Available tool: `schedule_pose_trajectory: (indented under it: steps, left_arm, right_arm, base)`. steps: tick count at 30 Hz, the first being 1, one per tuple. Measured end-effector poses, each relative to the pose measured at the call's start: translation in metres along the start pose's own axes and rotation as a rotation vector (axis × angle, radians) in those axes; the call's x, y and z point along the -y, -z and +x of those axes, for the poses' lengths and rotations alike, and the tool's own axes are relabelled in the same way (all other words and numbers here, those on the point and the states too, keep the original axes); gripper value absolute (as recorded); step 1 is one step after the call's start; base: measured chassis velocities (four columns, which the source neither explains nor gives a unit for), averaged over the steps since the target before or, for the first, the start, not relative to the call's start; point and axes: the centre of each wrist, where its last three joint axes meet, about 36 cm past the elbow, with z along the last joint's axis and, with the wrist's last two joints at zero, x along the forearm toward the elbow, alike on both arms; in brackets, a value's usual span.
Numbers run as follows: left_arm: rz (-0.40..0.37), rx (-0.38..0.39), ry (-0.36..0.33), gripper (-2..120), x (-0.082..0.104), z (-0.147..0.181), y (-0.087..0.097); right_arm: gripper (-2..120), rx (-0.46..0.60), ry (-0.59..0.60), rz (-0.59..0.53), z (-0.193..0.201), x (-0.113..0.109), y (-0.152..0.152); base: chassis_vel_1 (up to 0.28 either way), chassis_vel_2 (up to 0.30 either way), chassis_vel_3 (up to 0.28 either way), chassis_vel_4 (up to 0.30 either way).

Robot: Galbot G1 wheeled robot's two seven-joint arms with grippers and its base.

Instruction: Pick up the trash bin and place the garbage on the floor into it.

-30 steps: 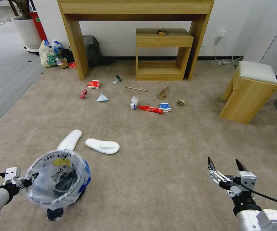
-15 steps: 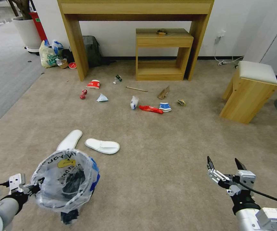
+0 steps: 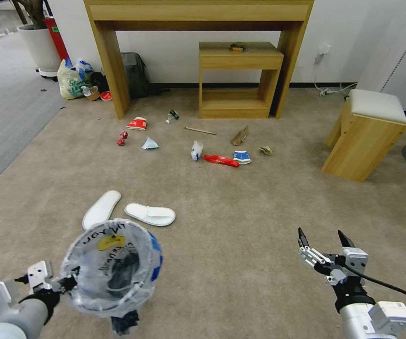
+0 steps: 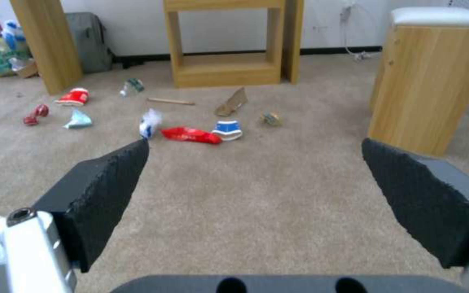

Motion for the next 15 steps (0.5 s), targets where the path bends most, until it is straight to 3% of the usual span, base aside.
schedule_pose_trajectory:
  steps: [8, 15]
  left_arm:
    - [-0.011, -0.05, 0.04, 0, 0.012, -0.007, -0.014]
    - [-0.011, -0.043, 0.077, 0, 0.014, -0.007, -0.012]
  right_arm:
    - [100, 0.013, 0.01, -0.003, -0.002, -0.002, 0.008]
    - [100, 0.012, 0.009, -0.001, -0.002, -0.003, 0.01]
  base:
    - [0.0, 0.0, 0.0, 0.0]
    - [0.0, 0.0, 0.0, 0.0]
